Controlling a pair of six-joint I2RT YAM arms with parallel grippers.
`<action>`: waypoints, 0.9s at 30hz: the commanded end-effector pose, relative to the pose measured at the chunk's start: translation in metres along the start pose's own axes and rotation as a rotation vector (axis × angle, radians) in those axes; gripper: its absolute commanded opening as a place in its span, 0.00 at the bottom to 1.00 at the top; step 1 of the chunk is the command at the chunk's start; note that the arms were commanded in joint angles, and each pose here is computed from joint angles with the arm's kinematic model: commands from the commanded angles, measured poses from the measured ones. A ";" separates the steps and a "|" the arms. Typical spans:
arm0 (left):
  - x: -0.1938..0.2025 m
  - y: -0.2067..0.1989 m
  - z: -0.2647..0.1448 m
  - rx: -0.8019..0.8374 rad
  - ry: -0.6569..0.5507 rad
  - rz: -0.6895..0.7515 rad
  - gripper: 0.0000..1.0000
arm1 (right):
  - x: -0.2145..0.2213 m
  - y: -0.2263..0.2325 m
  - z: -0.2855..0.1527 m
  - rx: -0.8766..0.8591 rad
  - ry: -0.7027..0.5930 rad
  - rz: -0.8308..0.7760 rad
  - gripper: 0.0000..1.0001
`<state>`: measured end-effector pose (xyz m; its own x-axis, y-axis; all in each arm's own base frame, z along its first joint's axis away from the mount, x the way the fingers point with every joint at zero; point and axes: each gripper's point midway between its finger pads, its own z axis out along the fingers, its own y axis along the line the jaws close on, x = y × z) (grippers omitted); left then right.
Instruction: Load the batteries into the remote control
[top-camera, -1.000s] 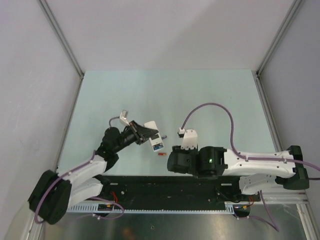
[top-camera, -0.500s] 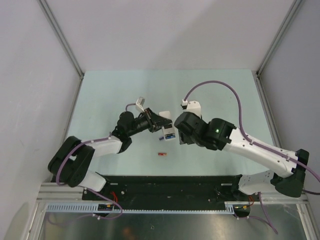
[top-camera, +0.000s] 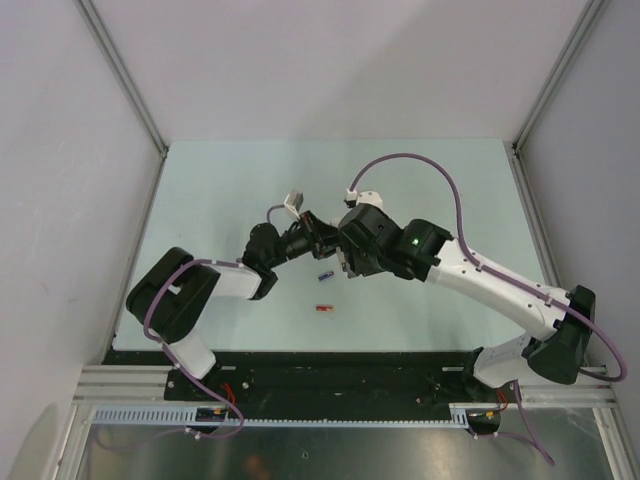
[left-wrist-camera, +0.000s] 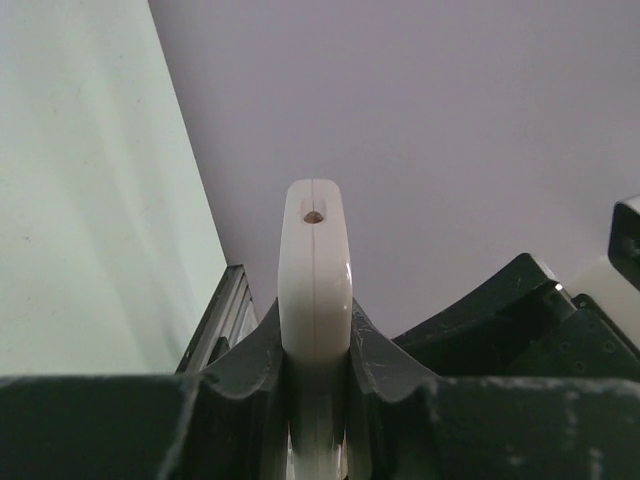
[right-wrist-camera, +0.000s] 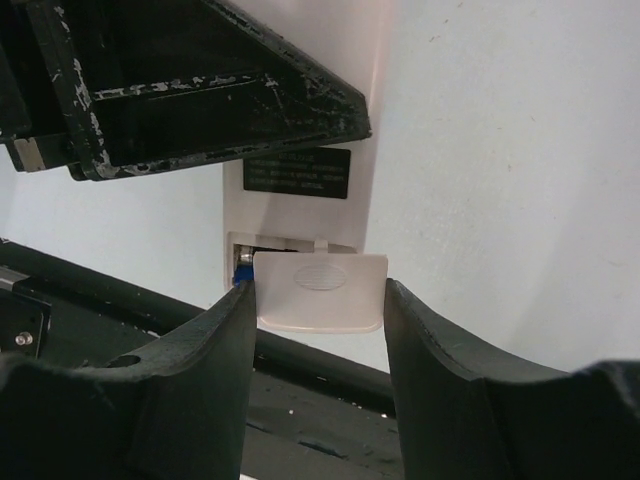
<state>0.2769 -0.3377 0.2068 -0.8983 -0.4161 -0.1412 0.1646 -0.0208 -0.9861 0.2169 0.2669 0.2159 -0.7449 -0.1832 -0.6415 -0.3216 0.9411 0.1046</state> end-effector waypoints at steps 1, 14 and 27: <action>-0.001 -0.041 0.005 0.138 0.014 0.053 0.00 | -0.015 0.014 -0.004 -0.059 -0.027 -0.008 0.33; 0.003 -0.019 -0.002 0.080 0.004 0.022 0.00 | -0.011 0.020 0.002 -0.012 0.014 -0.078 0.33; 0.001 -0.014 0.002 0.060 -0.001 0.014 0.00 | -0.003 0.019 0.014 0.017 0.060 -0.112 0.33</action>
<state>0.2767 -0.3369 0.1964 -0.8983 -0.4207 -0.1269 0.1426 -0.0059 -0.9898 0.2170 0.2820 0.2035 -0.7503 -0.2951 -0.5916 -0.3808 0.9244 0.0219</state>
